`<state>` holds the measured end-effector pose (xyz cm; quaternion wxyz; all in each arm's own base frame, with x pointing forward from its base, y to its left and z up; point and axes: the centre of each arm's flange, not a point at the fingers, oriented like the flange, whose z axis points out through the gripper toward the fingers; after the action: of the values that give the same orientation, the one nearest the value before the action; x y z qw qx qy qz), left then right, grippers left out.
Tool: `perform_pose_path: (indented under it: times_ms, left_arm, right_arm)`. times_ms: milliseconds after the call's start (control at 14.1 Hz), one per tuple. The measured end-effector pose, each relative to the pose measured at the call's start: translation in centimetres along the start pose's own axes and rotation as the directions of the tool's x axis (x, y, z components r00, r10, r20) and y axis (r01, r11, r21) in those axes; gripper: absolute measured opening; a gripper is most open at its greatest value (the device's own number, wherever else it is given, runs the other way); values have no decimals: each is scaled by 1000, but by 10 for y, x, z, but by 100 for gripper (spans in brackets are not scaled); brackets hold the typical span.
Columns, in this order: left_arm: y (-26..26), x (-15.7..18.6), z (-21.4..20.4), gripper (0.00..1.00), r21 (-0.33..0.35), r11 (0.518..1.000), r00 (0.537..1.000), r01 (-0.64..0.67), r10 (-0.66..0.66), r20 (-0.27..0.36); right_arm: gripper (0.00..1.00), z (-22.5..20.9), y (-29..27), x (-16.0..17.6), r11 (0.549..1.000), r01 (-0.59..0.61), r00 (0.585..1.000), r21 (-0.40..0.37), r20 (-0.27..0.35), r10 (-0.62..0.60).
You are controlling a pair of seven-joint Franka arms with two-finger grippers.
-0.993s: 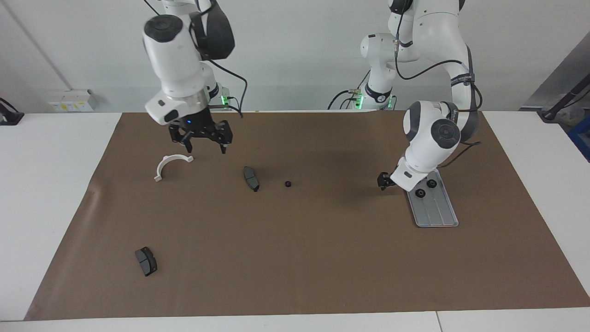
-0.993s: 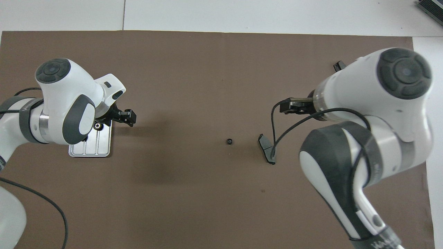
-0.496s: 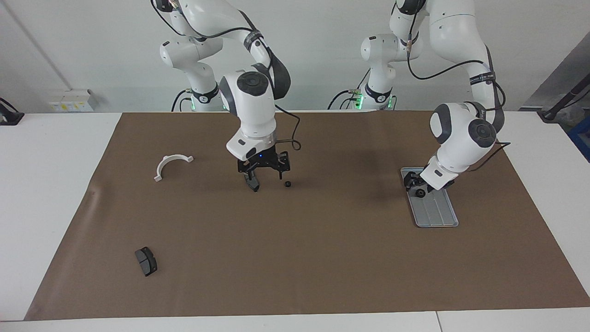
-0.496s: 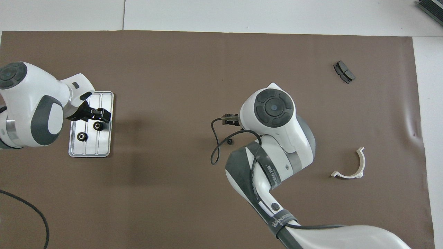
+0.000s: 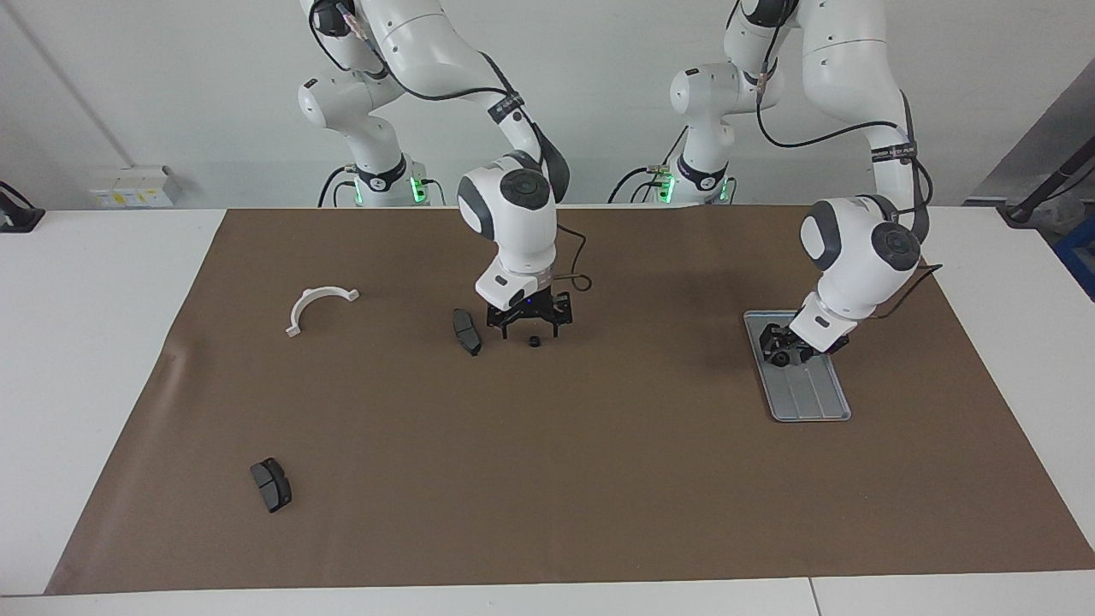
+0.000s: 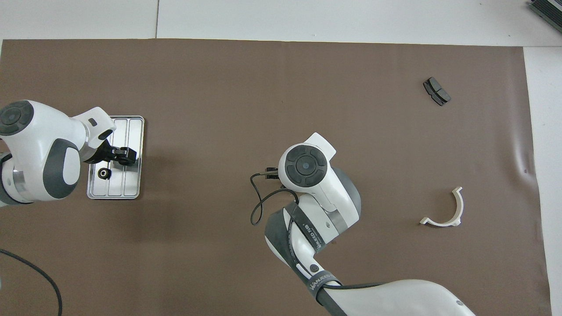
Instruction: Place bearing gear from tray to pile
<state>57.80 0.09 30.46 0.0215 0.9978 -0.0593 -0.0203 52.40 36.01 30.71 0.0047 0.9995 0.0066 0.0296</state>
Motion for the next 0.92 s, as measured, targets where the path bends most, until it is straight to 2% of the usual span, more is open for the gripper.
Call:
perform_pose_path:
  times_ms: [213,284,355,425,496,567,851,922]
  left_arm:
    - [1,-8,4,70,1,1000,1000,0,0,-1]
    - [1,-8,4,64,1,1000,1000,0,0,-1]
    - [2,-8,4,64,1,1000,1000,-2,2,-1]
    - [3,-8,4,57,1,1000,1000,-3,3,-1]
    - [4,-8,4,53,1,1000,1000,-5,5,-2]
    - [4,-8,4,53,1,1000,1000,-5,5,-3]
    - [5,-7,3,44,2,1000,1000,-4,4,-14]
    - [6,-7,2,39,2,1000,1000,-5,5,-15]
  right_arm:
    - [95,12,2,-3,1000,1,1000,-12,15,-1]
    - [87,12,2,-3,1000,0,1000,-12,15,0]
    - [74,12,2,-3,1000,0,1000,-13,15,0]
    - [64,12,2,-3,1000,0,1000,-12,15,0]
    - [64,12,2,-4,1000,1,1000,-12,15,0]
    - [55,12,0,-5,1000,3,1000,-12,15,-3]
    - [53,13,-8,-11,1000,1,1000,-13,18,-1]
    - [53,13,-8,-12,1000,1,1000,-13,19,-1]
